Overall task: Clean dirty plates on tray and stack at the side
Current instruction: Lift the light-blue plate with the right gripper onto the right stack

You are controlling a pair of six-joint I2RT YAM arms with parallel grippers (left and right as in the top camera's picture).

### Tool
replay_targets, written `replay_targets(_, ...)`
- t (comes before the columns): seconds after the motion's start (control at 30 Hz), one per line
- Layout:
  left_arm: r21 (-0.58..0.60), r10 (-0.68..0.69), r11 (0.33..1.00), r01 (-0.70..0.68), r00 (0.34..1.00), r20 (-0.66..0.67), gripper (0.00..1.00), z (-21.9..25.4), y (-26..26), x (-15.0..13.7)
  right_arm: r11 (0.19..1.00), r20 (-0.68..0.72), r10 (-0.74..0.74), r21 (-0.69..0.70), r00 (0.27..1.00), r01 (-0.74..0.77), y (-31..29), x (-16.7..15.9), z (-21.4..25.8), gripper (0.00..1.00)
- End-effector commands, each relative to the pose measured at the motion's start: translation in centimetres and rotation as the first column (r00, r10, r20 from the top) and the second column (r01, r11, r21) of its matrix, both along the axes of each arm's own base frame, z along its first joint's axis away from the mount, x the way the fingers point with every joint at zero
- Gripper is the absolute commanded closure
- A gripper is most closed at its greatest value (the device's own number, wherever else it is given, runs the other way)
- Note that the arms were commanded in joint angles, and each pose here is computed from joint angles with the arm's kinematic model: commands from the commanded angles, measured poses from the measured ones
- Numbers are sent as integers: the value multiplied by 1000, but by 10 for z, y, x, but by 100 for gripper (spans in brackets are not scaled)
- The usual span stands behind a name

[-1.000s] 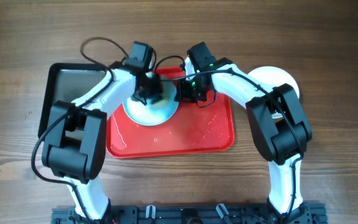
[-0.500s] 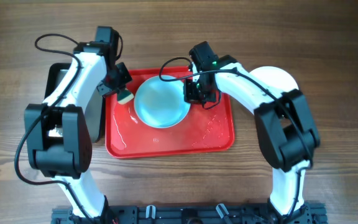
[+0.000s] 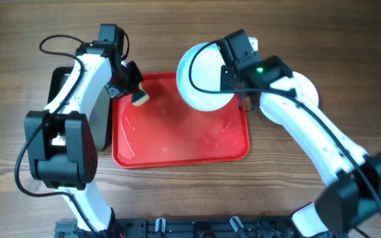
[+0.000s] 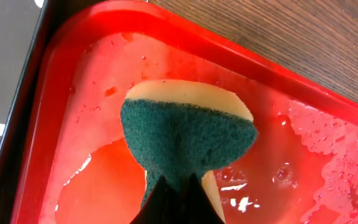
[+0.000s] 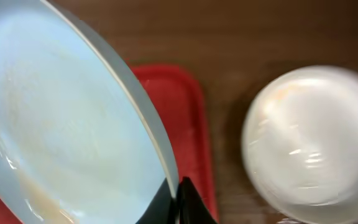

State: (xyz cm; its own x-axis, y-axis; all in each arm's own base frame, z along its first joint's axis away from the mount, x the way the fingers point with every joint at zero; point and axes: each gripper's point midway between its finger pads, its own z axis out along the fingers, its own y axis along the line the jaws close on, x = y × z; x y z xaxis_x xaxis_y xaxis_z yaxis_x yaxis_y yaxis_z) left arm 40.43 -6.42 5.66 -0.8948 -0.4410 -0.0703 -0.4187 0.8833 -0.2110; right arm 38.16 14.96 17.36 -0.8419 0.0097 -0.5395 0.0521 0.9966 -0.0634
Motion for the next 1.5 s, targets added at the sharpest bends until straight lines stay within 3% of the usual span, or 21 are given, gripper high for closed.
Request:
replay_targets(0.0, -11, -33, 999, 33, 999, 40, 96, 8, -9, 8, 972, 190, 9, -230, 982, 36, -10, -2, 45, 96)
replay_targets(0.13, 47, -50, 998, 48, 997, 52, 96, 7, -10, 9, 894, 338, 69, -439, 939, 92, 2, -17, 80, 96)
replay_targets(0.33, 82, -66, 995, 61, 996, 62, 96, 7, -14, 10, 796, 453, 160, -585, 877, 157, 20, -36, 116, 96)
replay_targets(0.73, 81, -65, 995, 60, 996, 68, 96, 8, -14, 12, 666, 560, 196, -678, 805, 310, 19, -53, 156, 96)
replay_targets(1.07, 81, -66, 995, 60, 995, 69, 96, 8, -14, 12, 703, 544, 203, -660, 814, 265, 28, -47, 151, 96)
replay_targets(1.2, 96, -64, 994, 57, 996, 70, 96, 8, -11, 12, 838, 339, 298, -541, 892, -74, 58, -36, 93, 96)
replay_targets(1.27, 96, -63, 994, 56, 996, 70, 96, 8, -11, 12, 891, 226, 338, -389, 914, -233, 74, -38, 60, 96)
replay_targets(1.33, 96, -64, 994, 57, 996, 70, 96, 8, -11, 12, 940, 131, 308, -197, 942, -280, 78, -39, 27, 96)
replay_targets(1.47, 96, -63, 994, 56, 996, 70, 96, 8, -11, 12, 965, -25, 263, 20, 964, -263, 61, -38, -14, 96)
